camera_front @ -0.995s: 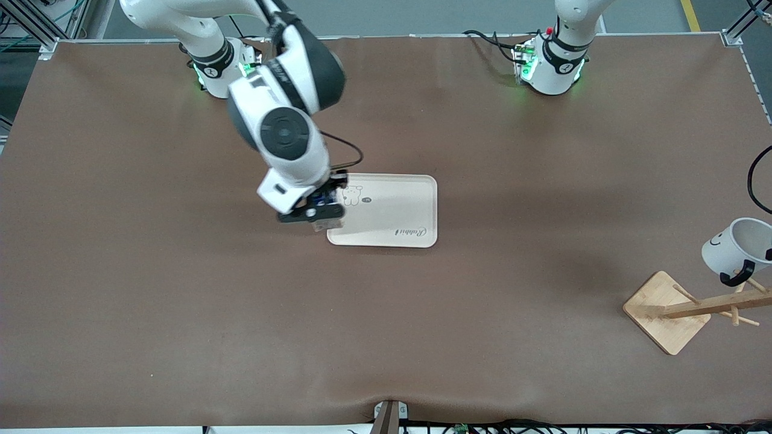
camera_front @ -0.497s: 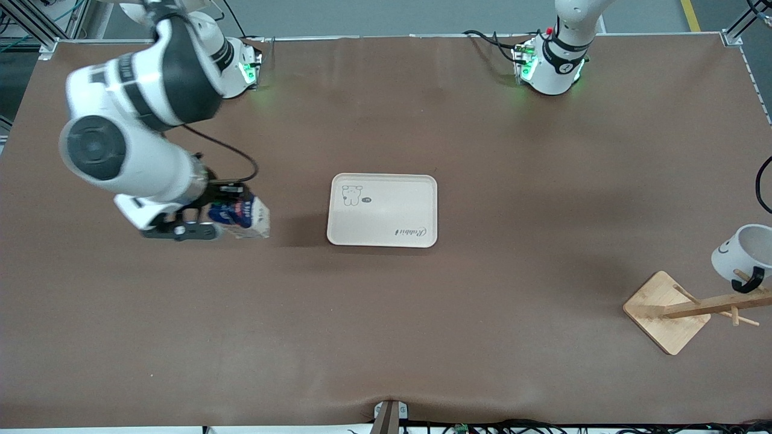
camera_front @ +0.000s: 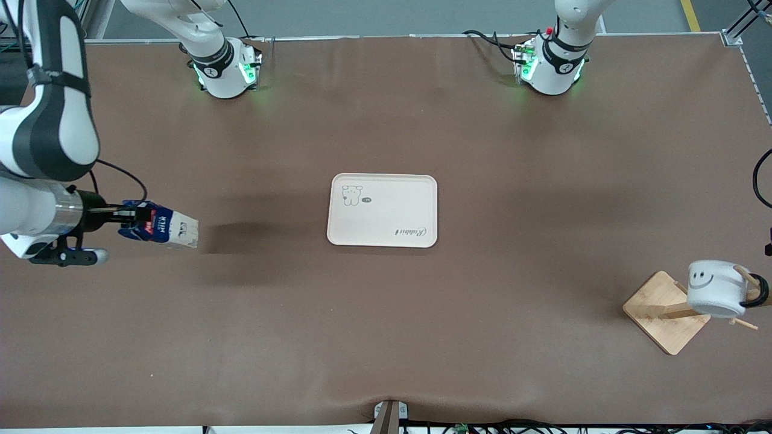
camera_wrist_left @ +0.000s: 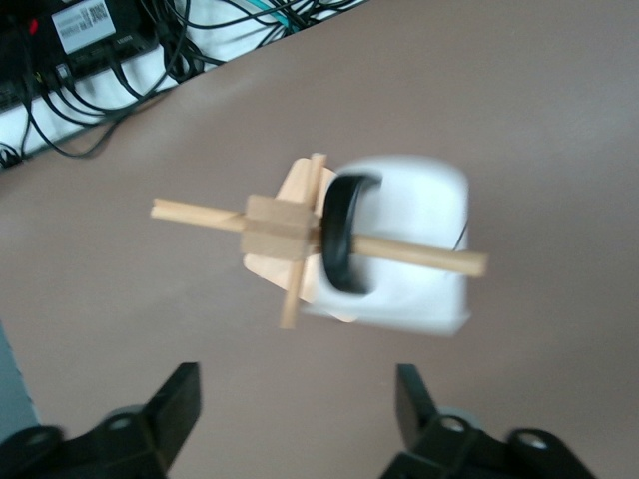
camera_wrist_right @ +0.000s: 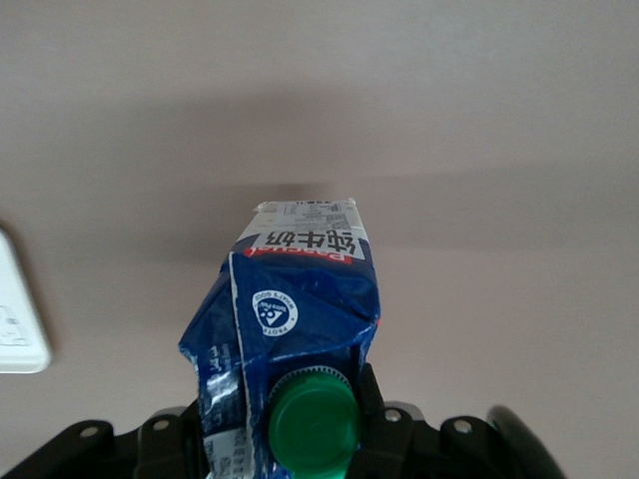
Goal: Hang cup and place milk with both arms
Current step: 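Lower the carton onto the table with the right gripper while the left gripper releases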
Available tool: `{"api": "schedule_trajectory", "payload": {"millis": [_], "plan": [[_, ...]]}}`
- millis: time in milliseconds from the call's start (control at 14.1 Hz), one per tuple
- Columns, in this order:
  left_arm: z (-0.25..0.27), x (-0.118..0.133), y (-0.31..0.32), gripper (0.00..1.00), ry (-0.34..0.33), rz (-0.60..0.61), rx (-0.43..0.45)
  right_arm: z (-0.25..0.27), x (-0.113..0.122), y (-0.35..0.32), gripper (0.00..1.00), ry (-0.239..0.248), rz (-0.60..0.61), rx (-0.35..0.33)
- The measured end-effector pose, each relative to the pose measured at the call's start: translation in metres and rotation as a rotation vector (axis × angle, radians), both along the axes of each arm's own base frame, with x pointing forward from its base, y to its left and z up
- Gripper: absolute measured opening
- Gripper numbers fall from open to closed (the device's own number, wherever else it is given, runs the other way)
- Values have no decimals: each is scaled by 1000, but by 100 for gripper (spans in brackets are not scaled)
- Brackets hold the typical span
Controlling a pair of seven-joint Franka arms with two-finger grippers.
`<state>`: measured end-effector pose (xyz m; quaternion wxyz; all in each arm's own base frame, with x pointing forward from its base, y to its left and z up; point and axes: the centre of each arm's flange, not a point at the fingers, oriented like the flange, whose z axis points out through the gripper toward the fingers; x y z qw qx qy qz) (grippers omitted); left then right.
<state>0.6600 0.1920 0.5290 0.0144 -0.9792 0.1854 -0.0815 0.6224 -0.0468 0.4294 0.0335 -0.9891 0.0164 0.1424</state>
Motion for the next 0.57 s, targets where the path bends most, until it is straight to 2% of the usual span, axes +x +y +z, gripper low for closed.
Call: {"api": "schedule_trajectory", "payload": {"millis": [71, 142, 284, 569], "plan": [[9, -3, -12, 100, 16, 39, -11, -11, -4, -16, 51, 5, -3, -2], [19, -7, -25, 100, 31, 78, -19, -20, -8, -26, 51, 8, 3, -22], [39, -16, -52, 100, 54, 141, -27, -38, -16, -35, 51, -16, 15, -64], [64, -34, -99, 100, 122, 262, -32, -73, -46, -39, 51, -50, 25, -71]]}}
